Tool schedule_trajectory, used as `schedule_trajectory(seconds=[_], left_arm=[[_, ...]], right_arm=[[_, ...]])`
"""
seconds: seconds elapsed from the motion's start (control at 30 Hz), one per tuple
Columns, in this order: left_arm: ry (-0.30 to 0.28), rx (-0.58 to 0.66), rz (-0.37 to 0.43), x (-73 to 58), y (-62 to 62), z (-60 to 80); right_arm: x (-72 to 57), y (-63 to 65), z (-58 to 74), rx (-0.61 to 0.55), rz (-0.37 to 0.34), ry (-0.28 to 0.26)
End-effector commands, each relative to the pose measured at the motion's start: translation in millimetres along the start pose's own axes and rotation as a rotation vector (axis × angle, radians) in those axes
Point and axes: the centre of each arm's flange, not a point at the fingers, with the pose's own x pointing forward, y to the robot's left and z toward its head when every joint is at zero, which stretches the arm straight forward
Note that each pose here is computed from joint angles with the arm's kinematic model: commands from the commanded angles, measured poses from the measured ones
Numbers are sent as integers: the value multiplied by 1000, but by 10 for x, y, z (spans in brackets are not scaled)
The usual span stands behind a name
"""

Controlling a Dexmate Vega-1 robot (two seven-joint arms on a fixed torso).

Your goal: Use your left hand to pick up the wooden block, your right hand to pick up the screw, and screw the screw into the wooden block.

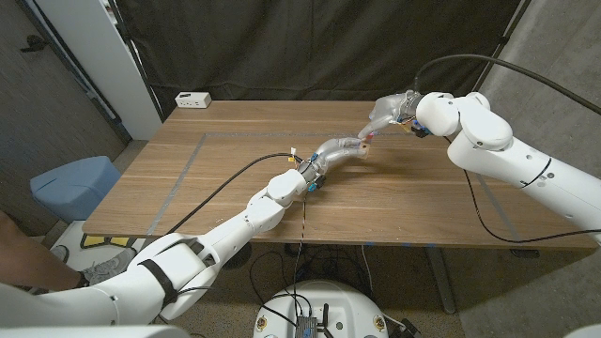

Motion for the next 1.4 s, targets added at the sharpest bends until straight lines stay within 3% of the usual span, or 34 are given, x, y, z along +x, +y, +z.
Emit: schedule_trajectory(seconds=[0.03, 0.47, 1.4], left_arm=[[-1, 0, -8, 33, 7, 0], [1, -4, -9, 57, 30, -16], [4, -2, -12, 51, 19, -21]], right_arm=[[-7, -45, -45, 14, 51, -38], [-13, -110, -51, 13, 65, -78], [3, -99, -24, -13, 39, -72]])
